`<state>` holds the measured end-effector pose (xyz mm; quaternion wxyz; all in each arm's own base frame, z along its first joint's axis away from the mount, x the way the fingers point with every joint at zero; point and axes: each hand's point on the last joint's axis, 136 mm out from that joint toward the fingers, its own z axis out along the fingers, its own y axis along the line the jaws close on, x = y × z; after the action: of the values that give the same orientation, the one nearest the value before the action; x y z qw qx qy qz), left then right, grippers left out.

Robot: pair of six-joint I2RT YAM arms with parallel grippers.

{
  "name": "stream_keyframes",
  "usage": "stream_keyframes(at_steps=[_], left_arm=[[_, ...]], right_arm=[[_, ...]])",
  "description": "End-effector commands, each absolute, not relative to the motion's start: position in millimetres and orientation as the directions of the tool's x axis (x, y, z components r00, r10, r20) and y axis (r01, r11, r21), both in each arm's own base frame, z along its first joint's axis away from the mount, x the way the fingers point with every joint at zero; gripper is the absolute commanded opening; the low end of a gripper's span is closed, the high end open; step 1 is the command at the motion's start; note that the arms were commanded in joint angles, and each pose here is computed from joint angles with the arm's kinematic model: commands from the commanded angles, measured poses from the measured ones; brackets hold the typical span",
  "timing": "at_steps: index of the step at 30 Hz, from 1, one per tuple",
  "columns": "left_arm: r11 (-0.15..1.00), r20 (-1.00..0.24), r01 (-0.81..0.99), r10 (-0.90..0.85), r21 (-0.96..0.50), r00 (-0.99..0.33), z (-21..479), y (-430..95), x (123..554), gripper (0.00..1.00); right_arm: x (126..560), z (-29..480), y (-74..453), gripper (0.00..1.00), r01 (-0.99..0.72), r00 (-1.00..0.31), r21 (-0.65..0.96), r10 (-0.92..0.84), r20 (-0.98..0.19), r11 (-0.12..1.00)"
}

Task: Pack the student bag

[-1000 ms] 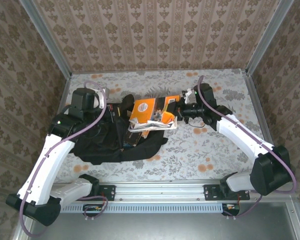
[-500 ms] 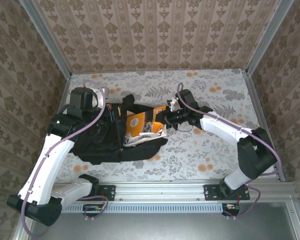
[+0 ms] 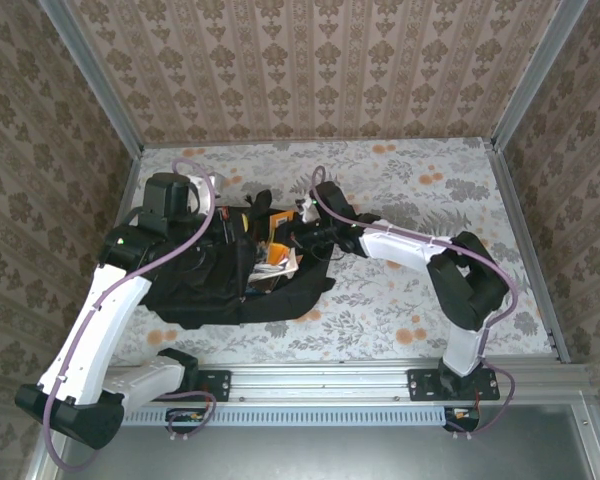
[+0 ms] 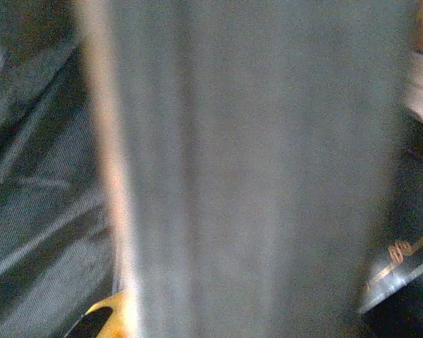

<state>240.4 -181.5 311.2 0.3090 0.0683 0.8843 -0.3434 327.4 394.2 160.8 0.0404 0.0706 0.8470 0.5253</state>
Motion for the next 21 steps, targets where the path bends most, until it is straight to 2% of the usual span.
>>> stream_keyframes(at_steps=[1,2,5,9,12,15,17,21], left_arm=[[0.705,-0.639,0.388,-0.120,-0.594,-0.760,334,-191,243,0.00],[0.705,-0.641,0.390,-0.119,-0.592,-0.758,334,-190,242,0.00],[0.709,-0.643,0.387,-0.120,-0.589,-0.757,332,-190,242,0.00],[0.710,-0.638,0.382,-0.124,-0.592,-0.760,329,-189,242,0.00],[0.707,-0.633,0.377,-0.128,-0.598,-0.763,326,-190,241,0.00],[0.706,-0.626,0.373,-0.128,-0.602,-0.769,320,-191,242,0.00],[0.705,-0.622,0.371,-0.128,-0.605,-0.772,316,-192,242,0.00],[0.710,-0.616,0.364,-0.126,-0.603,-0.777,309,-193,242,0.00]], right_arm=[[355,173,418,0.19,0.051,-0.969,0.913,0.242,-0.053,0.405],[355,169,426,0.27,0.053,-0.971,0.910,0.234,-0.049,0.411],[355,162,444,0.41,0.049,-0.977,0.901,0.206,-0.045,0.431],[360,160,422,0.62,0.023,-0.962,0.857,0.245,-0.121,0.514],[363,164,393,0.70,0.010,-0.945,0.827,0.276,-0.176,0.563],[362,168,366,0.72,-0.011,-0.941,0.785,0.260,-0.219,0.619],[361,170,350,0.78,-0.029,-0.936,0.763,0.250,-0.247,0.646],[358,167,319,0.79,-0.049,-0.923,0.689,0.230,-0.307,0.723]])
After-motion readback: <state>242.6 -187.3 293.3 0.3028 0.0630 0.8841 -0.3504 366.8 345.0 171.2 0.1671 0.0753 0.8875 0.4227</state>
